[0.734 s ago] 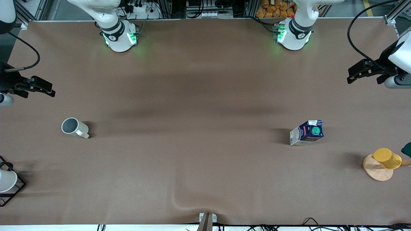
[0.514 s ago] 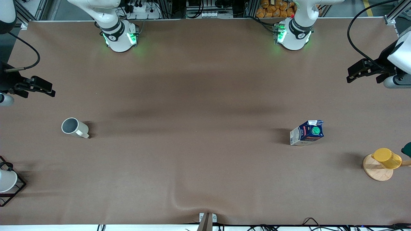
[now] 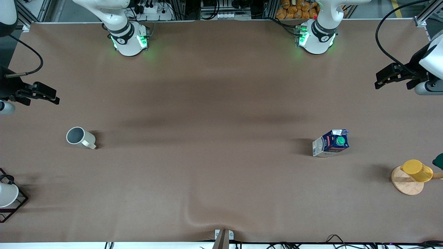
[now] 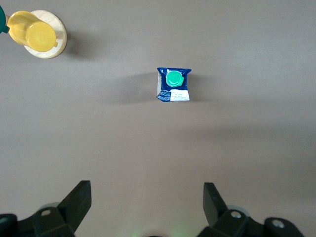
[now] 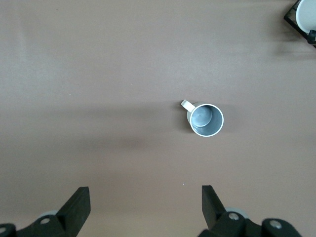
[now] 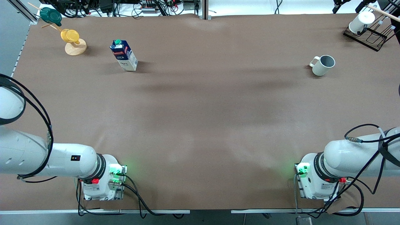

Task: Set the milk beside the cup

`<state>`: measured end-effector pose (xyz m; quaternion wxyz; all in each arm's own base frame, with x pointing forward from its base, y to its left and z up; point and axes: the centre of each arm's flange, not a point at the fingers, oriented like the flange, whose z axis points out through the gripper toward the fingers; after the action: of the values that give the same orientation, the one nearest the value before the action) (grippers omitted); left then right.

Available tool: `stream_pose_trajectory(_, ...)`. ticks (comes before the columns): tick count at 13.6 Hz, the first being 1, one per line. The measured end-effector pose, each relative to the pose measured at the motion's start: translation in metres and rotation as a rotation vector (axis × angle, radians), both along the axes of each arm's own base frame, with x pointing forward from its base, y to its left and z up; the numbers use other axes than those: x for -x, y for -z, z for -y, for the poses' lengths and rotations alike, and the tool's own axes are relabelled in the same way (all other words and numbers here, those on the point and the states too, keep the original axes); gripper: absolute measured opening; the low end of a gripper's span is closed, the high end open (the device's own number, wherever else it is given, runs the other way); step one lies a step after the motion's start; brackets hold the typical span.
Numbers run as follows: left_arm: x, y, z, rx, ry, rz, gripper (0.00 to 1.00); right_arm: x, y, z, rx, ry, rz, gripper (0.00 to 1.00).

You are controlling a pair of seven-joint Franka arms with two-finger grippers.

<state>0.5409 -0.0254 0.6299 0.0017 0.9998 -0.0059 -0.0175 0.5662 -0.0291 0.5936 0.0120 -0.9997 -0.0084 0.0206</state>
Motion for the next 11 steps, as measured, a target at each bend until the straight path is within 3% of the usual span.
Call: stream_pose_trajectory(11,-0.01,0.021,0.003,-0.001,0.007,-0.037,1.0,0.0,0.003,0.002,0.0,0.003,-0.005,1.0)
